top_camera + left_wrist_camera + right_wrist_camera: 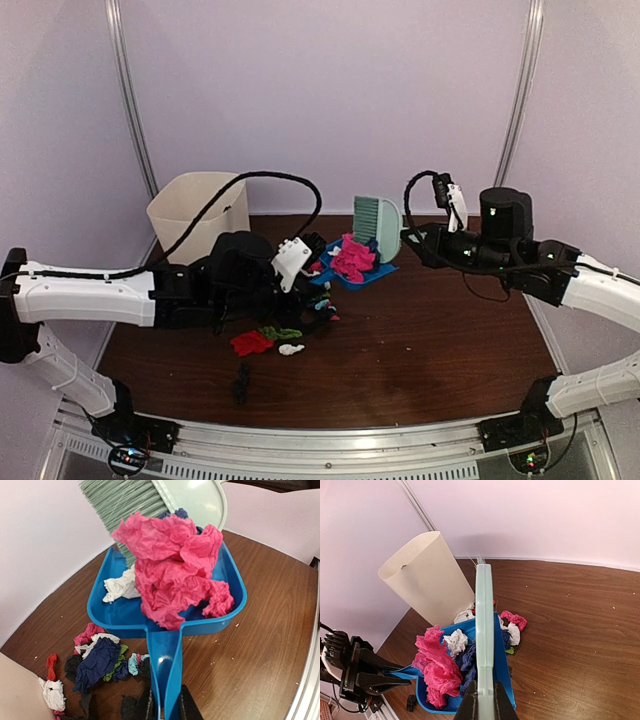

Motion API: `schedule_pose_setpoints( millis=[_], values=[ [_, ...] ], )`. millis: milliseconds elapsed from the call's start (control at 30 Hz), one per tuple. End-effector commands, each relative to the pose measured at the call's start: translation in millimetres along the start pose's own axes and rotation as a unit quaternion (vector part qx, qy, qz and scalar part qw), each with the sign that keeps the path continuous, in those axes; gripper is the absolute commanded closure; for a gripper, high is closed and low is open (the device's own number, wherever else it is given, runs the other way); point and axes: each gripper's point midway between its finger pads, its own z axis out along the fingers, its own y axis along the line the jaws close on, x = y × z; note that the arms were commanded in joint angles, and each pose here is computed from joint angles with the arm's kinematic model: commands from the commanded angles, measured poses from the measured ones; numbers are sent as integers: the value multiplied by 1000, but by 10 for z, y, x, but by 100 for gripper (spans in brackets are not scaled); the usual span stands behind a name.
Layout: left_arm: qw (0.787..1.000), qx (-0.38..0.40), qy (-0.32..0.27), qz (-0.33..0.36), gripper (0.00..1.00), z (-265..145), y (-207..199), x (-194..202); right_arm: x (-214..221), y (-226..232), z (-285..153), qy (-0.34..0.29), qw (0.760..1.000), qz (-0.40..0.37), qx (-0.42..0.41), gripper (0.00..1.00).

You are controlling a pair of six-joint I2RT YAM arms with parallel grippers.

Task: Sweep away the paper scraps from the table
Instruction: Sweep the paper scraps into the dustpan.

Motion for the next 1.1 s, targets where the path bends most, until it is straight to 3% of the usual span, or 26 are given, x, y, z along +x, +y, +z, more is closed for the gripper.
schedule_pose_setpoints(
  millis=[0,733,1067],
  values=[
    [998,-35,-44,-9,100,-201,184,-344,-343,193,-28,-33,999,-23,-19,100],
    [994,-73,-71,-30,100,-524,393,-527,-1158,215,-99,-136,988,-54,47,100],
    [992,-111,-49,-41,100,-591,545,-510,-1086,-477,-111,-164,969,-29,181,100]
  ],
)
